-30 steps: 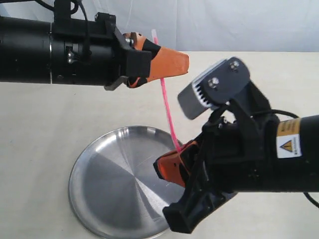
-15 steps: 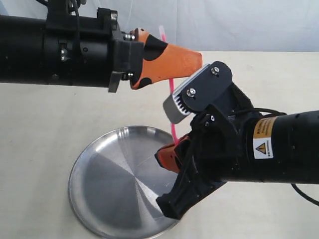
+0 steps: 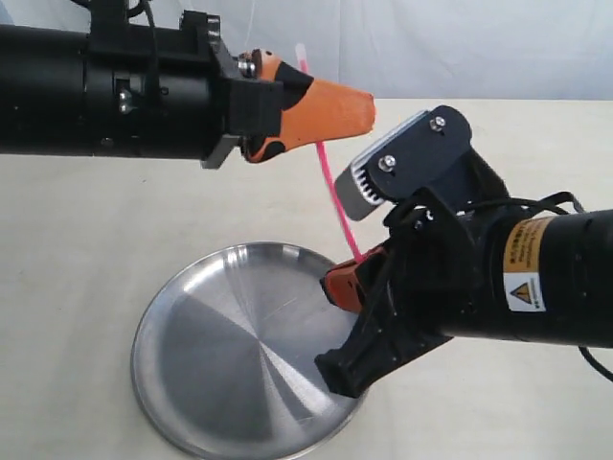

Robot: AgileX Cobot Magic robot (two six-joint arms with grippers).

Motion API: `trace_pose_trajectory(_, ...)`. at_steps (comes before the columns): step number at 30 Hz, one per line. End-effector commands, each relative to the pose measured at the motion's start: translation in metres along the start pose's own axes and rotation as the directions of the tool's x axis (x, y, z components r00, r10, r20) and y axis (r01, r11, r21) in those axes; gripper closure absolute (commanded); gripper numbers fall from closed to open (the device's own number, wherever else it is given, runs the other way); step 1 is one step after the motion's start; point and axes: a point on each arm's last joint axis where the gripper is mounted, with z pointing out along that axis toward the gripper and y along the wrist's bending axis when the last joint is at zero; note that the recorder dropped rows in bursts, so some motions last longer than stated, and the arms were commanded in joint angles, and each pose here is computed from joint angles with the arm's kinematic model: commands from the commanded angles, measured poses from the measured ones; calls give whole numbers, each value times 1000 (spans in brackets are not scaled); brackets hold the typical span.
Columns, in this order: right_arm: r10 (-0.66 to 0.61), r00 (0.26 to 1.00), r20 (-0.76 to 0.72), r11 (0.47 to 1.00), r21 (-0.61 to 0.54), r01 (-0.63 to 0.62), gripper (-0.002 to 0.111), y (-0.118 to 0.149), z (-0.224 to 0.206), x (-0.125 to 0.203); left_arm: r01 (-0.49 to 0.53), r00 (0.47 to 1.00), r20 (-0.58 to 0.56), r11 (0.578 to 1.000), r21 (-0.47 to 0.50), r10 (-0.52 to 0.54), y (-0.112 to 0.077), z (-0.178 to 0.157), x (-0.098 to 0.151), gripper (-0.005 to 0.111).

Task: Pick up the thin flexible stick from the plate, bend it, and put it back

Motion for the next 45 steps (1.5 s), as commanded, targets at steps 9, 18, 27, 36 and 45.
trace_pose_trajectory(9, 111, 965, 238, 992, -83, -93, 109, 4, -48, -19, 27, 999, -35, 996, 84, -25, -13, 7, 9, 107)
trace_pose_trajectory(18, 44, 995, 88, 999, -20, -42, 109, 1, -3, -12, -8, 995, -99, 988, 152, 23, -34, 18, 22, 107)
trace_pose_trajectory(27, 176, 944, 278, 981, -127, -146, 109, 6, -55, -23, -112, 988, -121, 987, -119, 97, -8, 18, 23, 107)
trace_pose_trajectory(36, 158, 932, 327, 984, -132, -120, 109, 5, -75, -21, -83, 991, -116, 992, -94, 71, -11, 19, 23, 107)
trace_pose_trajectory(45, 101, 981, 165, 994, -68, -91, 109, 3, -44, -13, -14, 995, -104, 1000, -21, 11, -19, 19, 22, 107)
